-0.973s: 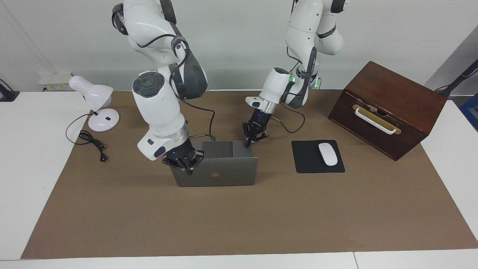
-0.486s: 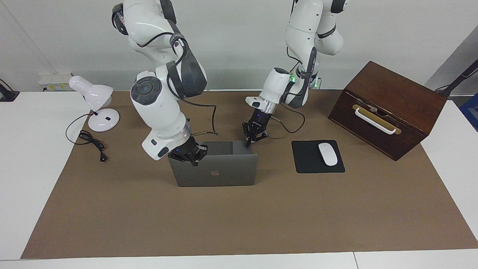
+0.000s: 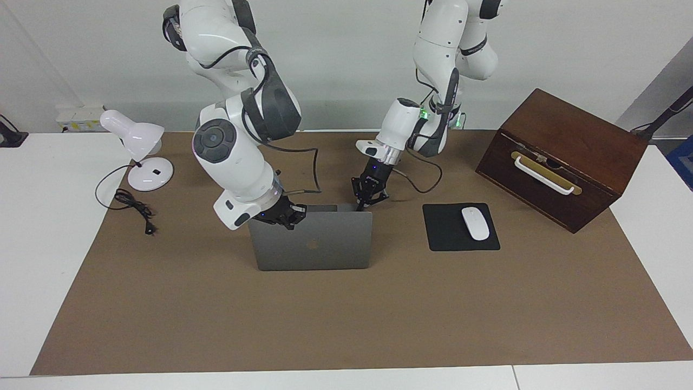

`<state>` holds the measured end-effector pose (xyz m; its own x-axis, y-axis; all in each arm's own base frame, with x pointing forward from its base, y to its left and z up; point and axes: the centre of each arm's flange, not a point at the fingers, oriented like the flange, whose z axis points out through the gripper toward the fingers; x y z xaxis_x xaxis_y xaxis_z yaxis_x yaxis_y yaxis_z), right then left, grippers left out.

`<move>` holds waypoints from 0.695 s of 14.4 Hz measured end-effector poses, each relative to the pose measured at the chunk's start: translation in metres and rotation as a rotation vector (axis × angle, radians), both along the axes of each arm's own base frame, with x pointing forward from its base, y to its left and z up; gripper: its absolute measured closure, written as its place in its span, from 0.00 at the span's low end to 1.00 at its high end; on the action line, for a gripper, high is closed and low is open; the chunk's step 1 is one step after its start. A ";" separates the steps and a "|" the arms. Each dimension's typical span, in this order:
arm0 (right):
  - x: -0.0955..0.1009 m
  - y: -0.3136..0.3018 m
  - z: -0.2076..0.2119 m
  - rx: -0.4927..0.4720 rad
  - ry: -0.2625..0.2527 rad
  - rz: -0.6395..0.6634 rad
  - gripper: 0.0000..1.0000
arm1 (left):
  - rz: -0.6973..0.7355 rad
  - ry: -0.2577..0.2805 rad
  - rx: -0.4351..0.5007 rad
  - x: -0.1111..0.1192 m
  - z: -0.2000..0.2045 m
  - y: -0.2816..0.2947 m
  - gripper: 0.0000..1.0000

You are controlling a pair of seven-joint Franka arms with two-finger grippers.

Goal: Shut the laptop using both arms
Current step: 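Push the laptop screen down toward the keyboard with the right gripper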

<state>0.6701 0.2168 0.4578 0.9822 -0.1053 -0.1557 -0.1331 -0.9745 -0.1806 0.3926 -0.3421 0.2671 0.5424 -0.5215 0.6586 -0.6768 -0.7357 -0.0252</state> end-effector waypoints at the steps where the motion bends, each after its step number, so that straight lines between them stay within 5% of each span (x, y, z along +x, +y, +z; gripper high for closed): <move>1: -0.002 0.003 -0.006 0.003 0.015 0.001 0.99 | -0.001 -0.001 0.000 0.000 0.000 0.000 0.99; 10: -0.020 0.018 -0.077 0.038 0.101 -0.014 0.99 | -0.003 -0.002 0.001 0.000 0.000 0.000 0.99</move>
